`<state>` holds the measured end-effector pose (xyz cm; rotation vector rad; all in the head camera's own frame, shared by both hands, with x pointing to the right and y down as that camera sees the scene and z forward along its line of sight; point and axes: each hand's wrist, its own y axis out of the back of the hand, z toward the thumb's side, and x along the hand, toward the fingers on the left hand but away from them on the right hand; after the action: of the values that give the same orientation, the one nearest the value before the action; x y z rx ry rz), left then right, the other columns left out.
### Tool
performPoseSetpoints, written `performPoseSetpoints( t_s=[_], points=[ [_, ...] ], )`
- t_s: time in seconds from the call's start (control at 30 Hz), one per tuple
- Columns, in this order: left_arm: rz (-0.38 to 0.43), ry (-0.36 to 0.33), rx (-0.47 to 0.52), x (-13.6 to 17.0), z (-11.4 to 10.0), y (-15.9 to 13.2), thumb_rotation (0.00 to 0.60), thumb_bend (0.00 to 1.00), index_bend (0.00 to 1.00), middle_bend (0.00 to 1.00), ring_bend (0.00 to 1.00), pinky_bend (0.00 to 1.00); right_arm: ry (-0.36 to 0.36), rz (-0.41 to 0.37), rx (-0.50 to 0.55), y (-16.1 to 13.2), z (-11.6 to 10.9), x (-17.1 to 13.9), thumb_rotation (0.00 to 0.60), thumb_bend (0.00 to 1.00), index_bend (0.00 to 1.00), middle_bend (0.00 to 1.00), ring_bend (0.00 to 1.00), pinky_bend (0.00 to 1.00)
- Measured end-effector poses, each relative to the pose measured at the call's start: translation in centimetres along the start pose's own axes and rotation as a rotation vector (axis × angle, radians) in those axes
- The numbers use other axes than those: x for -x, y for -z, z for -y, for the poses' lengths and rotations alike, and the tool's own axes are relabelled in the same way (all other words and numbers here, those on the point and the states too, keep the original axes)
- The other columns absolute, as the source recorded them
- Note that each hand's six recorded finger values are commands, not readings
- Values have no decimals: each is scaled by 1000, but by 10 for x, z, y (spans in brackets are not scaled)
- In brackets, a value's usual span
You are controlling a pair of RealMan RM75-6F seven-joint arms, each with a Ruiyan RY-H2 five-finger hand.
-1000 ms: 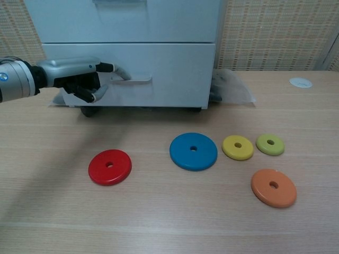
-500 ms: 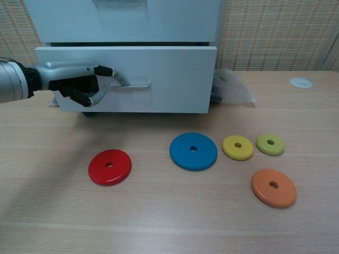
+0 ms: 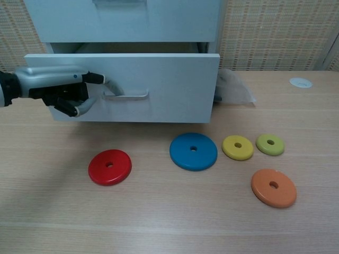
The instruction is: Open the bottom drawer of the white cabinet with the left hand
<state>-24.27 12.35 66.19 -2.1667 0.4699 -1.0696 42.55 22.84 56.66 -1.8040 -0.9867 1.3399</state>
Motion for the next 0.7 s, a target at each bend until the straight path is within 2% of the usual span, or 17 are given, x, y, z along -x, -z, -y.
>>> performPoseSetpoints(
  t_s=[0.7],
  points=[
    [53,43,-42,32,5,-24,600,682,204,945,990,1000,10,9,3,2,-2,-3,600,275,375,379,285,291]
  ],
)
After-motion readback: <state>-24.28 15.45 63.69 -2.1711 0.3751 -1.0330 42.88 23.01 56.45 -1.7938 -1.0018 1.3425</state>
